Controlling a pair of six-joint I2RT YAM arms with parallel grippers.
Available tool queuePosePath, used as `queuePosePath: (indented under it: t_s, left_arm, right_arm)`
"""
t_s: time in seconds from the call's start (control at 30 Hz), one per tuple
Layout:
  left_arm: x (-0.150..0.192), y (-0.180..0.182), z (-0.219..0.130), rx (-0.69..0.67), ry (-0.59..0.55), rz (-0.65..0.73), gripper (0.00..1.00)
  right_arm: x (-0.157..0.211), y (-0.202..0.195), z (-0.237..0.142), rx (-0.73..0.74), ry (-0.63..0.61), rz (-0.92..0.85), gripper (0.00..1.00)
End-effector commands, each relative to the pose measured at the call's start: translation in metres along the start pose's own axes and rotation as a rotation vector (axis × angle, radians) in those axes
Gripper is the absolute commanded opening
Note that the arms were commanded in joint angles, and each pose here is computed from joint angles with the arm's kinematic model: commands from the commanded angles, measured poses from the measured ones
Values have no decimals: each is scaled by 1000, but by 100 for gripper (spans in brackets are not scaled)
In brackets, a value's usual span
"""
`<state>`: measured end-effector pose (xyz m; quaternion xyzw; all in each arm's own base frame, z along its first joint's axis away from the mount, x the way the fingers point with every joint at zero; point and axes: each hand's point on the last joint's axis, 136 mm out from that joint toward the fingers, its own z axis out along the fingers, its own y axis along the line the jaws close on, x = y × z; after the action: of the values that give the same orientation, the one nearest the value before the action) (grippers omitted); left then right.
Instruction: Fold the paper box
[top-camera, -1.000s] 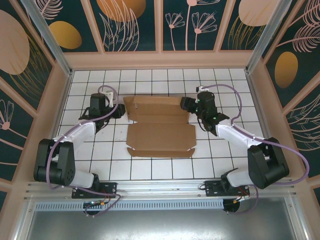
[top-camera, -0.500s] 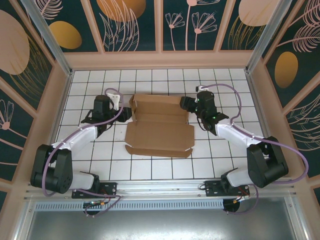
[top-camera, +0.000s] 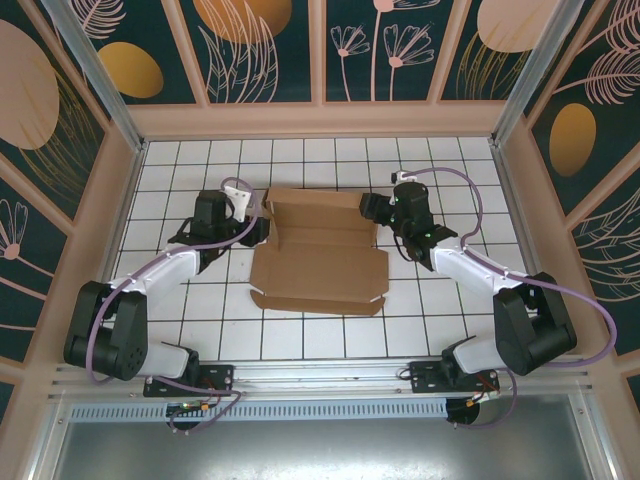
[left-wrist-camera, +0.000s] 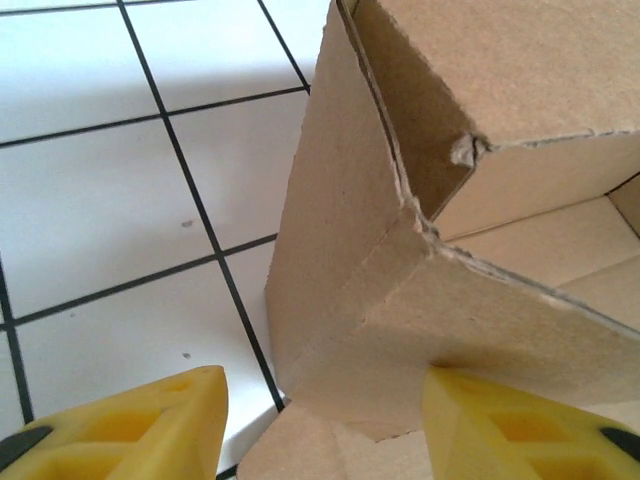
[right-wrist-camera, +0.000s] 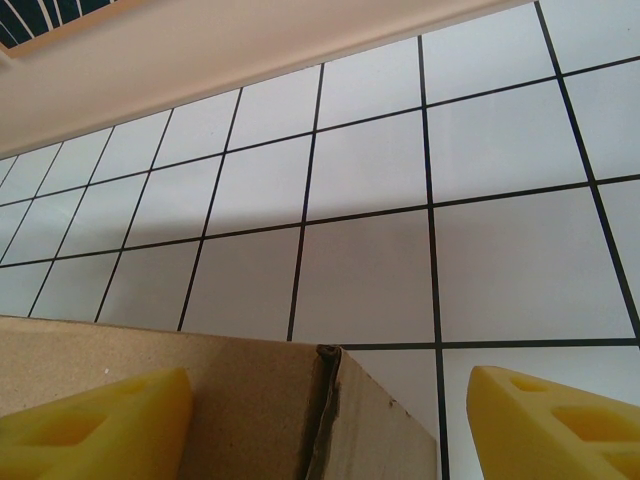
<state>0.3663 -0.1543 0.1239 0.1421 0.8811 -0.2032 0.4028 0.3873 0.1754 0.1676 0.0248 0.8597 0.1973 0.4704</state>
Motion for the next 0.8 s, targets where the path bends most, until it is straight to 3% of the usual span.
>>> queuePosePath:
  t_s: [0.0, 0.23, 0.47, 0.77]
  left_arm:
    - [-17, 8, -3, -61, -69, 62, 57]
    - [-23, 7, 6, -85, -69, 139, 63]
    - [-9, -17, 10, 44, -26, 240, 65]
    - [-17, -39, 11, 167, -55, 326, 64]
  right_arm:
    - [35, -6, 6, 24, 123, -35, 73]
    - [34, -5, 5, 18, 123, -34, 74]
    - [34, -5, 5, 16, 123, -37, 74]
    - [34, -4, 5, 14, 127, -42, 74]
